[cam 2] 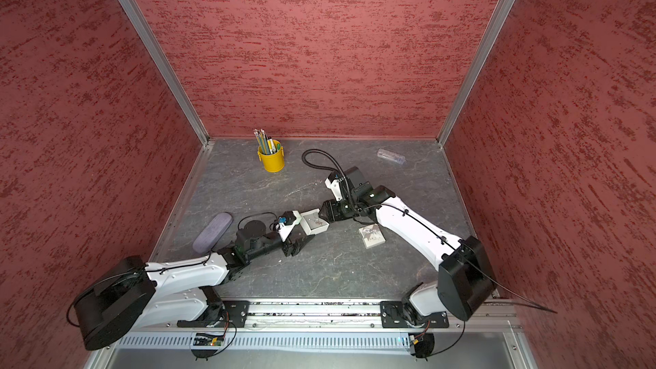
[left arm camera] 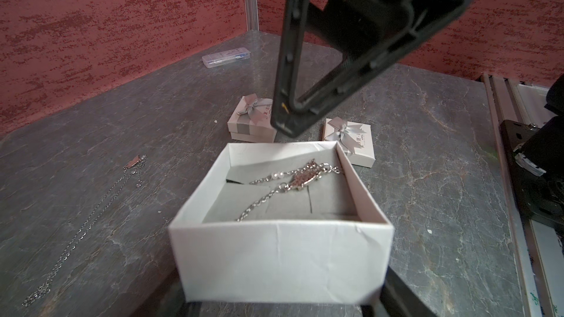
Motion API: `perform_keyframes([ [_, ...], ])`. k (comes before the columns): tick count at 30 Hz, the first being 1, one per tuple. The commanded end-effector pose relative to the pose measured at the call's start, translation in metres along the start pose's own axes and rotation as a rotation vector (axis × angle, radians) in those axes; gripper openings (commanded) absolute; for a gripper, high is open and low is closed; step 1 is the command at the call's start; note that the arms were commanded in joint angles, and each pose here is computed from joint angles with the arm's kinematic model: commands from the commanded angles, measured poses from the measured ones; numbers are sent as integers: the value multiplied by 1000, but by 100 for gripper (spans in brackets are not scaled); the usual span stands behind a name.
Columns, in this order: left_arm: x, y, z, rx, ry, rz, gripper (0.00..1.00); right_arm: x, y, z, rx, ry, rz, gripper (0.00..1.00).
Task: Take the necklace out of the lift-off lid jewelry box
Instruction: Place the jewelry box at the center of the board.
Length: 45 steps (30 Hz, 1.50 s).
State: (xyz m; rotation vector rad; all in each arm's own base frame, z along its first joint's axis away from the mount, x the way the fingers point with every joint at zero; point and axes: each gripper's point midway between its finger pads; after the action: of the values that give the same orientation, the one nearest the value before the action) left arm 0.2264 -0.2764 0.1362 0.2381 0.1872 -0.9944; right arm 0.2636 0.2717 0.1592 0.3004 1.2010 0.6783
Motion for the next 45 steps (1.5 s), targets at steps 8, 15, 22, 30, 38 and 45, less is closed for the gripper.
perform_keyframes([
  [8,1,-2,18,19,-42,-13,61,17,1,-1,-14,26,-1,32],
  [15,-1,-3,14,14,-33,-12,61,19,0,-2,0,31,1,6],
  [22,-8,-5,7,-36,-37,-2,80,26,-11,-5,68,-20,-39,0],
  [30,-19,-11,-13,-176,38,-8,94,40,-51,-21,112,-80,-211,0],
  [38,-28,-1,-50,-480,166,106,92,62,-80,-56,93,-63,-288,0],
  [45,-21,2,-68,-707,263,168,85,59,-80,-63,89,-43,-317,29],
])
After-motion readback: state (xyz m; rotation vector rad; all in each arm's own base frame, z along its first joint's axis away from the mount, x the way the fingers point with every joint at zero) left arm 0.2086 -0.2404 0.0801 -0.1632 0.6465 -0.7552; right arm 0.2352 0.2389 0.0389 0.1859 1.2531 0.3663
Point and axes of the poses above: each gripper's point midway between its finger pads, its own x axis out along the fingers, its own y axis along the line the jaws close on, z = x × y, and after that the axes turned 7 degrees about x, right-handed
